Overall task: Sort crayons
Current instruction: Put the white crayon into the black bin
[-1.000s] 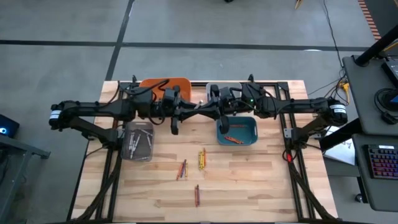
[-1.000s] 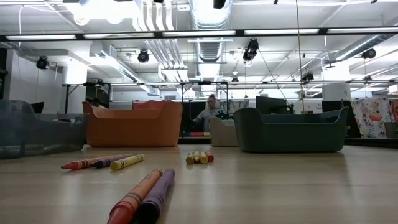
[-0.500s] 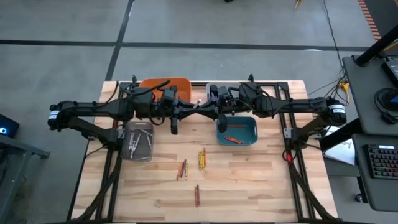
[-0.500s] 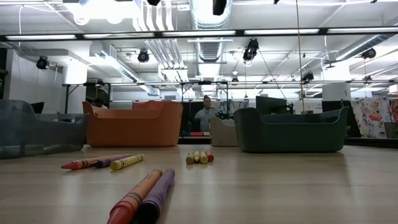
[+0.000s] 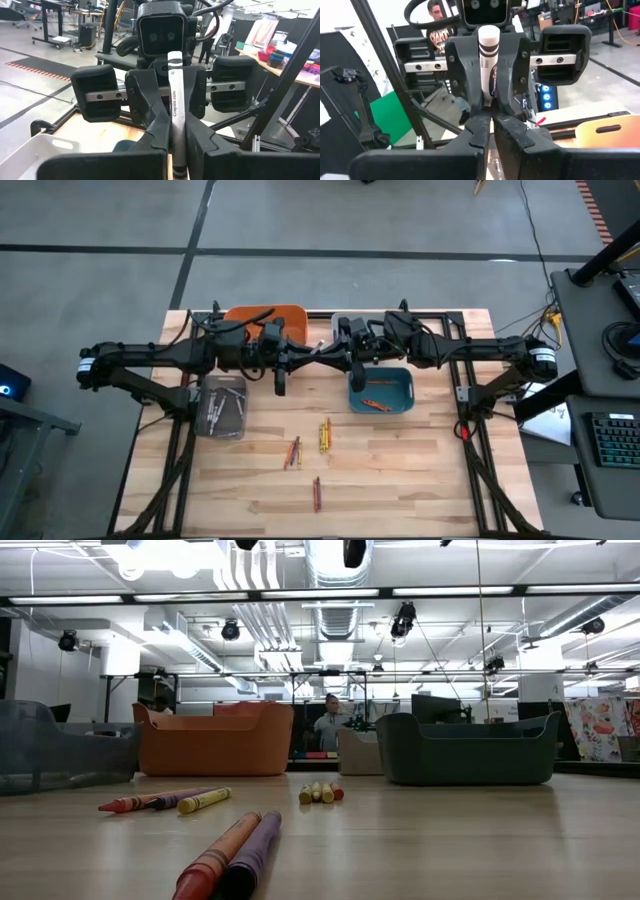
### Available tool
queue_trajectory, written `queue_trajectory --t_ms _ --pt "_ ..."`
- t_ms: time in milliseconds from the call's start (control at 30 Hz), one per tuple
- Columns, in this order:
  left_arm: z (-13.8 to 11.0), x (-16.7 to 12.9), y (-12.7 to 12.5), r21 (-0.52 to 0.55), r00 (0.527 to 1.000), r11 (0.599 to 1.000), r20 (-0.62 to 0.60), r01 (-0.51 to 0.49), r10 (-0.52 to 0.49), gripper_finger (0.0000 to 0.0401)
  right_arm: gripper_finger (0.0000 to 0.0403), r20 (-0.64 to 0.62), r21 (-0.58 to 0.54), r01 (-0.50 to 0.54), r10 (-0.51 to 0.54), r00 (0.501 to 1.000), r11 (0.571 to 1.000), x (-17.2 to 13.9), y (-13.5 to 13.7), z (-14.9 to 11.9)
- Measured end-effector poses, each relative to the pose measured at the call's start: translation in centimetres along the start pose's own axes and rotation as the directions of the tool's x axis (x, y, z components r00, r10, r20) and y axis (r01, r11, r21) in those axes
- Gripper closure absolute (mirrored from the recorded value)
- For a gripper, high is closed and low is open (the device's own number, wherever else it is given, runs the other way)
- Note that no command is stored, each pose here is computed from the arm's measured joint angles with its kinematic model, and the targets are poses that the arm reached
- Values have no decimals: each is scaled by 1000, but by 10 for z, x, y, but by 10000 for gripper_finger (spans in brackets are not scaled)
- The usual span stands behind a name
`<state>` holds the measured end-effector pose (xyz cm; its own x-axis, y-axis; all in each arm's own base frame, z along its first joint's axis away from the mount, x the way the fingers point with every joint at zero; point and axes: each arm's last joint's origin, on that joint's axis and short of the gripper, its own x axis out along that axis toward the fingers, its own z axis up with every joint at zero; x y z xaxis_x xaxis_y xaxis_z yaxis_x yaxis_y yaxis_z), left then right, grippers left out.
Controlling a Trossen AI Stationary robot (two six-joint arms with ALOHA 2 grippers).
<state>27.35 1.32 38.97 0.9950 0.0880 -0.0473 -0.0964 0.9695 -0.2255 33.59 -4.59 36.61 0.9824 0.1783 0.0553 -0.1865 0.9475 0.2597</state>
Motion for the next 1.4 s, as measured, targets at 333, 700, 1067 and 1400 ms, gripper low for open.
queue_trajectory --t_ms 333,700,1067,1400 --pt "2 -1 0 -1 1000 1000 11 -13 13 398 294 -12 -1 4 -4 1000 1000 -1 0 -1" --pt "-22 -58 17 17 804 921 -482 -389 348 398 246 -143 135 98 -78 987 986 -12 -9 1" --pt "-112 -119 30 141 29 490 -946 -860 323 397 270 -219 97 167 -143 965 981 -9 -15 -7" --pt "-151 -118 38 209 -76 445 -951 -871 298 394 259 -197 135 179 -150 969 975 -7 -15 0"
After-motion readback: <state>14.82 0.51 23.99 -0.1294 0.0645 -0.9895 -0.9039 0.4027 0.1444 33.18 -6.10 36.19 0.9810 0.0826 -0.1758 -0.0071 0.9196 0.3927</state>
